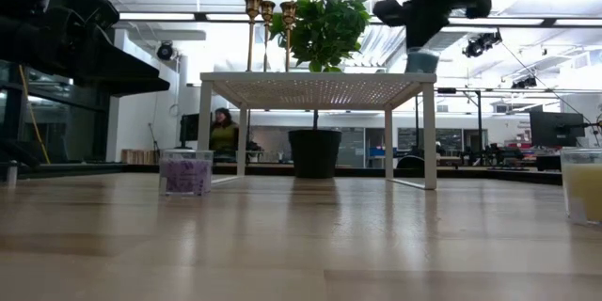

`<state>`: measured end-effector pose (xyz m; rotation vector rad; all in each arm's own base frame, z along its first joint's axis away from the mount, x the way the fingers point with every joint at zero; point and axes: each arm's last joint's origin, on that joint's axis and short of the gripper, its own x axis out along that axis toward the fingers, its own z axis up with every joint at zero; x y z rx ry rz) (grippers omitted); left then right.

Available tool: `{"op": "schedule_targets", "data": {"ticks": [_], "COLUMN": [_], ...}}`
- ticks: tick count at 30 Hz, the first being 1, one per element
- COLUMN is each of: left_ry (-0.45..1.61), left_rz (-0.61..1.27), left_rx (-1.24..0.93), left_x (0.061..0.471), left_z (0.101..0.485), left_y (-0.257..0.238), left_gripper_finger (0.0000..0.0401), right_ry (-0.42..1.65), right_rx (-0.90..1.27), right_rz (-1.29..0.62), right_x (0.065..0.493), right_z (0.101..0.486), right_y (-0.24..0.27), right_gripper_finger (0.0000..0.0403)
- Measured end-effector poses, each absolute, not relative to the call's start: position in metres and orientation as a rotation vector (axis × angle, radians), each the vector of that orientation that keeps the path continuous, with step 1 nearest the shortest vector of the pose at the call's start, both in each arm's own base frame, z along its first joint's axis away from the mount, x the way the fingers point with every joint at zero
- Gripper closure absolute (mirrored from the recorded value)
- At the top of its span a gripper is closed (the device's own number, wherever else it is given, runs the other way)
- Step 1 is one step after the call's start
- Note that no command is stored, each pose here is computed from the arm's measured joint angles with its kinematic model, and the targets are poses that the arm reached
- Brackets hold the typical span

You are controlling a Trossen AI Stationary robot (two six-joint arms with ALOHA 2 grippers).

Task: Pick & Place candle stick holders
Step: Put the blue scented candle on the shelf

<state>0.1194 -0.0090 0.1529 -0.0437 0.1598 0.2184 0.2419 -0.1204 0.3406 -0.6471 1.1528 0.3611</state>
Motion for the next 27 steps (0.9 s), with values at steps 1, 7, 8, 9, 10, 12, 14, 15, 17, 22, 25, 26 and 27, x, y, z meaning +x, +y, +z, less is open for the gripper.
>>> {"op": "schedule_targets", "data": {"ticks": [1, 7, 8, 9, 10, 12, 14, 15, 17, 22, 25, 26, 27], "left_ry": [0.16, 0.16, 0.16, 0.16, 0.16, 0.16, 0.16, 0.16, 0.16, 0.16, 0.16, 0.161, 0.161], "left_rz": [0.218, 0.218, 0.218, 0.218, 0.218, 0.218, 0.218, 0.218, 0.218, 0.218, 0.218, 0.218, 0.218], "left_rx": [-0.044, -0.044, -0.044, -0.044, -0.044, -0.044, -0.044, -0.044, -0.044, -0.044, -0.044, -0.043, -0.044], "left_x": [0.119, 0.119, 0.119, 0.119, 0.119, 0.119, 0.119, 0.119, 0.119, 0.119, 0.119, 0.119, 0.119], "left_z": [0.153, 0.153, 0.153, 0.153, 0.153, 0.153, 0.153, 0.153, 0.153, 0.153, 0.153, 0.153, 0.153], "left_y": [-0.009, -0.009, -0.009, -0.009, -0.009, -0.009, -0.009, -0.009, -0.009, -0.009, -0.009, -0.009, -0.009], "left_gripper_finger": [0.011, 0.011, 0.011, 0.011, 0.011, 0.011, 0.011, 0.011, 0.011, 0.011, 0.011, 0.011, 0.011], "right_ry": [1.146, 1.025, 1.018, 1.018, 1.024, 1.038, 1.058, 1.062, 1.081, 1.129, 1.119, 1.114, 1.114], "right_rx": [-0.662, -0.728, -0.736, -0.744, -0.751, -0.767, -0.791, -0.806, -0.827, -0.858, -0.862, -0.864, -0.864], "right_rz": [0.366, 0.458, 0.478, 0.496, 0.511, 0.535, 0.55, 0.557, 0.58, 0.648, 0.651, 0.648, 0.643], "right_x": [0.245, 0.263, 0.266, 0.268, 0.271, 0.278, 0.285, 0.289, 0.297, 0.309, 0.31, 0.31, 0.309], "right_z": [0.343, 0.365, 0.368, 0.37, 0.372, 0.374, 0.374, 0.374, 0.371, 0.359, 0.357, 0.357, 0.357], "right_y": [-0.122, -0.128, -0.129, -0.13, -0.132, -0.135, -0.14, -0.142, -0.146, -0.154, -0.157, -0.159, -0.16], "right_gripper_finger": [0.0403, 0.0403, 0.0403, 0.0403, 0.0403, 0.0403, 0.0403, 0.0403, 0.0403, 0.0403, 0.0403, 0.0403, 0.0403]}}
